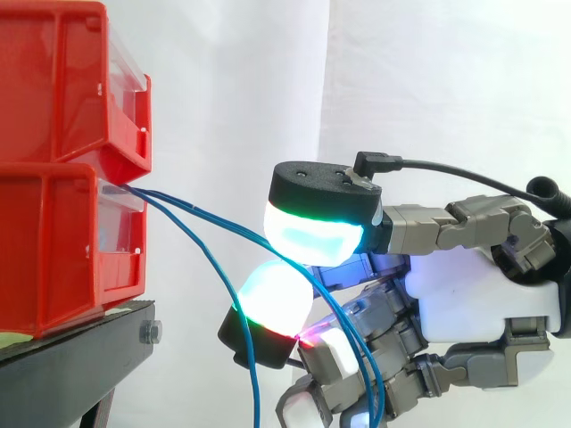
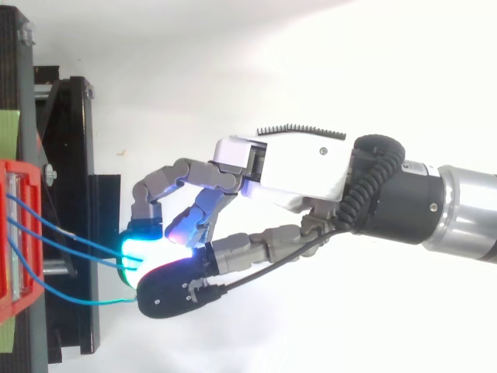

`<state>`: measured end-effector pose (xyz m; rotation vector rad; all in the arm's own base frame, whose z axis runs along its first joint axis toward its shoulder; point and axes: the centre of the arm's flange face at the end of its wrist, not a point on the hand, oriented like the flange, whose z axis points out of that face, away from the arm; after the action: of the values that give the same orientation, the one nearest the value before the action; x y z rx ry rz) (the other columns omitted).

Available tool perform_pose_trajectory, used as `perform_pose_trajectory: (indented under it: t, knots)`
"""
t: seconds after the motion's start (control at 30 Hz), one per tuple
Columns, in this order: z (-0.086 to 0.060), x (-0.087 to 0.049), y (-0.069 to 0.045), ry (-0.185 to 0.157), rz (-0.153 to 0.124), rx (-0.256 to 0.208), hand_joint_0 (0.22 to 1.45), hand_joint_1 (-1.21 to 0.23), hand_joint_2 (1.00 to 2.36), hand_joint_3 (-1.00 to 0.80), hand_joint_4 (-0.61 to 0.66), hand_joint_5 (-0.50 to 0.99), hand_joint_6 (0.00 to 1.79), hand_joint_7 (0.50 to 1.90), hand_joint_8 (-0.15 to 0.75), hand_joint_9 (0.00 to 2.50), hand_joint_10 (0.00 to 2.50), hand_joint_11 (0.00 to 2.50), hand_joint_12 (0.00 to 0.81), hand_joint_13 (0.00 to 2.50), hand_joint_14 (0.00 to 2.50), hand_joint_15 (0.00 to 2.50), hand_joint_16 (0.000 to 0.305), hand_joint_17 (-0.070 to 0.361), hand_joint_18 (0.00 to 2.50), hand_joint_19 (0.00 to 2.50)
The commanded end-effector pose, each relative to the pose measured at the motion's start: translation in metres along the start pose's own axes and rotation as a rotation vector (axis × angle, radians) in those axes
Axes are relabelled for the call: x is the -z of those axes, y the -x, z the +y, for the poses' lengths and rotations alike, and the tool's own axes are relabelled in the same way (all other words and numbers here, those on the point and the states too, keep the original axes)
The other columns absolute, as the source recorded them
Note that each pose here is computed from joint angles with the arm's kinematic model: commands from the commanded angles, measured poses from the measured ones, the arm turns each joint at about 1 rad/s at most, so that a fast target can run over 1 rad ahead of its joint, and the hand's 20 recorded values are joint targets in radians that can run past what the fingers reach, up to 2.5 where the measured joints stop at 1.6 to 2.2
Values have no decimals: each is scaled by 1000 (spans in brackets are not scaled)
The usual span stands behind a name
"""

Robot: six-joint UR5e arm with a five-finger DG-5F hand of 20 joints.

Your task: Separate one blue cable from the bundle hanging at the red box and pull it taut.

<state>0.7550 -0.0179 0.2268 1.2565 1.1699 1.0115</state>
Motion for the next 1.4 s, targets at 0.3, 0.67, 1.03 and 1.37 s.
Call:
perform_pose_trajectory:
  t: [0.3,0.67,1.03,1.37]
  knots:
    - [0,0,0,2,-1,-1,710,-832,1022,-198,89,-203,842,1035,328,990,23,913,397,858,22,568,47,105,888,676]
    - [0,0,0,2,-1,-1,748,-853,1000,-500,118,-197,836,1056,319,987,24,906,386,831,20,560,46,103,873,656]
    - [0,0,-2,2,2,1,633,-705,1000,-500,143,-169,831,1141,331,1058,24,905,384,855,22,568,45,101,874,690]
    - [0,0,-3,0,-1,-1,591,-617,1000,-500,148,-159,816,1175,336,1088,24,890,388,867,22,567,46,104,896,699]
